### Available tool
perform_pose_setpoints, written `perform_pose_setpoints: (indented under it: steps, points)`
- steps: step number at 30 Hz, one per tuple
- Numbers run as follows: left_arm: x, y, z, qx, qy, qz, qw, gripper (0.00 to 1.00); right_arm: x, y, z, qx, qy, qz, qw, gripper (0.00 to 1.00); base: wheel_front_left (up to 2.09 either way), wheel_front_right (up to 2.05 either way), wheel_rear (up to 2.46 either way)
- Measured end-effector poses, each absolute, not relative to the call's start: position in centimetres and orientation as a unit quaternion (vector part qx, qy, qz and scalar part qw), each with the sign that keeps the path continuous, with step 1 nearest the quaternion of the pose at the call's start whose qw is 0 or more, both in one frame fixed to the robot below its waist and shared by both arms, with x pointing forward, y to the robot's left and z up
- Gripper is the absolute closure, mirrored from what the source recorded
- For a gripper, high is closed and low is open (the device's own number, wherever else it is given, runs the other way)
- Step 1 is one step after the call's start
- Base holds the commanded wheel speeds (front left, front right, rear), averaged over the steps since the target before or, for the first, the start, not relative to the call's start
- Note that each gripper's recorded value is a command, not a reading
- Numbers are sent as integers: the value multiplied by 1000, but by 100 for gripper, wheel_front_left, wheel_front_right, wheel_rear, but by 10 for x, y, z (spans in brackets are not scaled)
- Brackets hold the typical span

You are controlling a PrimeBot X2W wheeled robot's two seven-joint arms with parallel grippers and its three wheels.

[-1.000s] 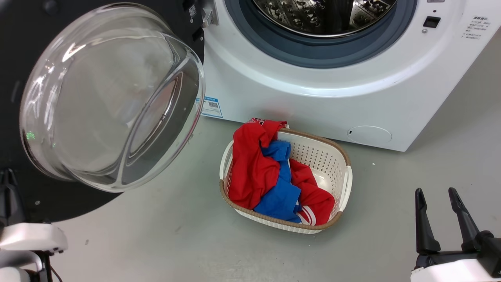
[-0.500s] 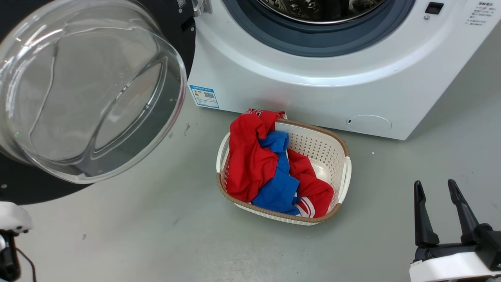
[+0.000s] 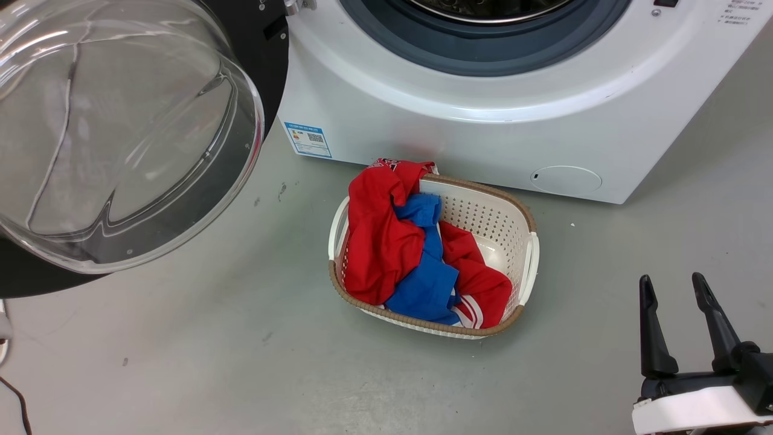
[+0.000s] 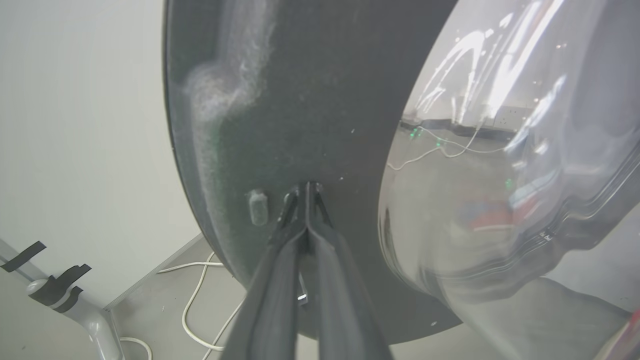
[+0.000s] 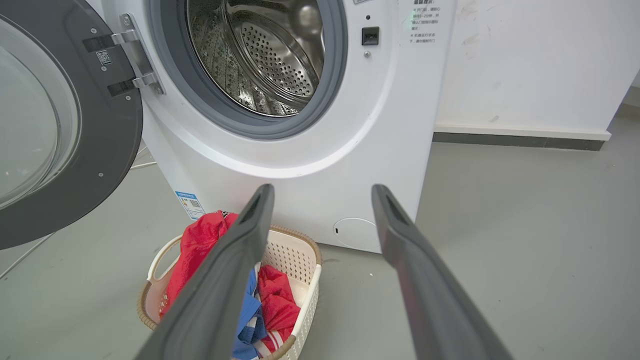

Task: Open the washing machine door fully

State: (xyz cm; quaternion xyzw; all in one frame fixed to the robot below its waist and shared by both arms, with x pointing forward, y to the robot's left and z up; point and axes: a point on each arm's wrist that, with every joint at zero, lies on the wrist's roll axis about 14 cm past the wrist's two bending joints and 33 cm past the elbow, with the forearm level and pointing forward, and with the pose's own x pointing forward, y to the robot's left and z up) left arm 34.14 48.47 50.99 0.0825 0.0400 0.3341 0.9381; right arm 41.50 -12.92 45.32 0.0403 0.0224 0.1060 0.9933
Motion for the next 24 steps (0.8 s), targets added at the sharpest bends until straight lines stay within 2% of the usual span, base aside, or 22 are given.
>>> perform_pose_setpoints:
  steps: [15, 24]
  points:
    - [325, 473, 529, 93, 9, 314, 945, 100, 403, -138, 479, 48, -8, 94, 994, 0, 0, 0, 0]
    - [333, 416, 572, 116, -77, 238, 961, 100, 386, -152, 512, 45, -54, 77, 995, 0, 0, 0, 0]
